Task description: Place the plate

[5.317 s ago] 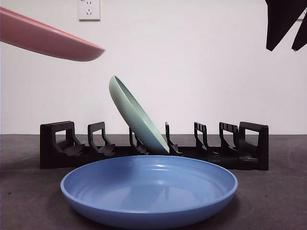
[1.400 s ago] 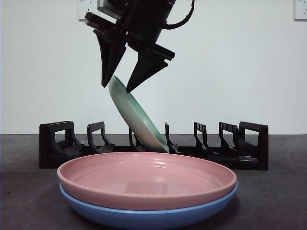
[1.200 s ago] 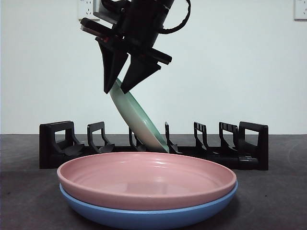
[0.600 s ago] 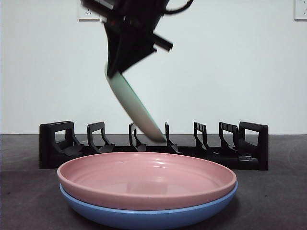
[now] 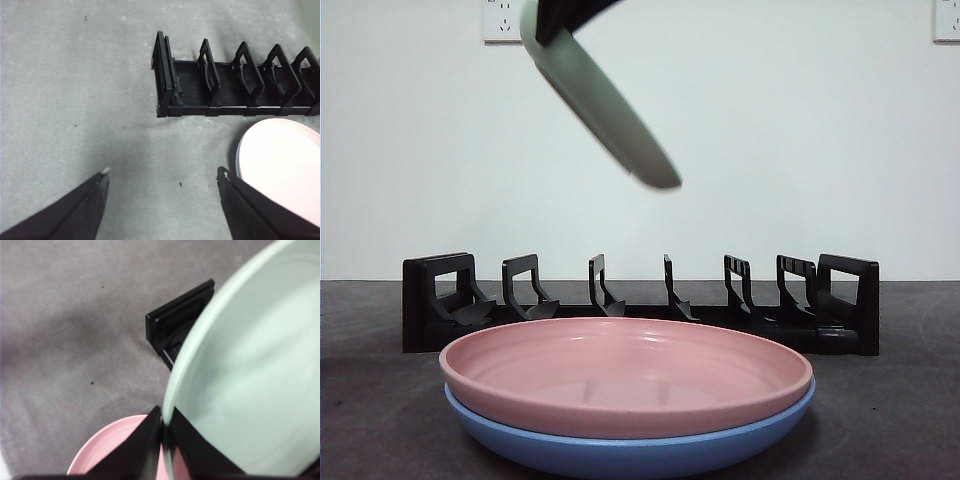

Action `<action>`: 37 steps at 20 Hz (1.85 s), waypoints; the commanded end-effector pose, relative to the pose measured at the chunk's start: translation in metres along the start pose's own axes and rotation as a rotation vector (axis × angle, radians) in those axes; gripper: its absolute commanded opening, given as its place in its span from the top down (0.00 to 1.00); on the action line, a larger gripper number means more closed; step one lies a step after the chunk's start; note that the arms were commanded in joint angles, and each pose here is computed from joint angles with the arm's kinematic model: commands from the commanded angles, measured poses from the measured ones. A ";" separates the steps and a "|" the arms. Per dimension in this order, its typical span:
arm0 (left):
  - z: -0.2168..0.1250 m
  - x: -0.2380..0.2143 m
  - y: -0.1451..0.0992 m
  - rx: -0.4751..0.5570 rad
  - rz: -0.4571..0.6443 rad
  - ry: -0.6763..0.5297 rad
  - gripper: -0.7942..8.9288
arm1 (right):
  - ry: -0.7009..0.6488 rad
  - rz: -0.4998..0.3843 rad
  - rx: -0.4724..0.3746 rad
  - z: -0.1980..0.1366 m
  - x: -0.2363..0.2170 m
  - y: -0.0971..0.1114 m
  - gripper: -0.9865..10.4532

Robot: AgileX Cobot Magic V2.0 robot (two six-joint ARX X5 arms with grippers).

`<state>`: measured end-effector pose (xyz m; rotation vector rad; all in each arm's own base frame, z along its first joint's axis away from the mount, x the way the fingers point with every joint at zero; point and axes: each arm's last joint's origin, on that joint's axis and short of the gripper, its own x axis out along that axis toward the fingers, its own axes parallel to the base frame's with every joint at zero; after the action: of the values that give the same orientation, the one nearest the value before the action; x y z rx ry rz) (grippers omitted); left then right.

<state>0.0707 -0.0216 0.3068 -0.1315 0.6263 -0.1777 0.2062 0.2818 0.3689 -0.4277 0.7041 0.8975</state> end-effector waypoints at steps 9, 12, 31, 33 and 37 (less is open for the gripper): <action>0.004 -0.004 -0.001 0.009 -0.002 -0.027 0.57 | 0.089 -0.088 -0.369 -0.128 -0.011 0.070 0.90; 0.005 -0.004 -0.001 0.009 -0.003 -0.028 0.57 | 0.257 -0.053 -0.606 -0.164 -0.020 0.087 0.90; 0.004 -0.004 -0.001 0.033 -0.003 -0.026 0.57 | 0.487 0.189 -0.912 -0.182 0.032 0.124 0.90; 0.004 -0.004 -0.001 0.036 -0.002 -0.026 0.57 | 0.495 0.183 -0.903 -0.181 0.035 0.122 0.90; 0.004 -0.004 -0.001 0.045 -0.002 -0.027 0.57 | 0.474 0.138 -0.905 -0.175 0.034 0.121 0.90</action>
<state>0.0707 -0.0216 0.3069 -0.1030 0.6226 -0.1871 0.0551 0.2589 0.2127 -1.4487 0.7523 1.2385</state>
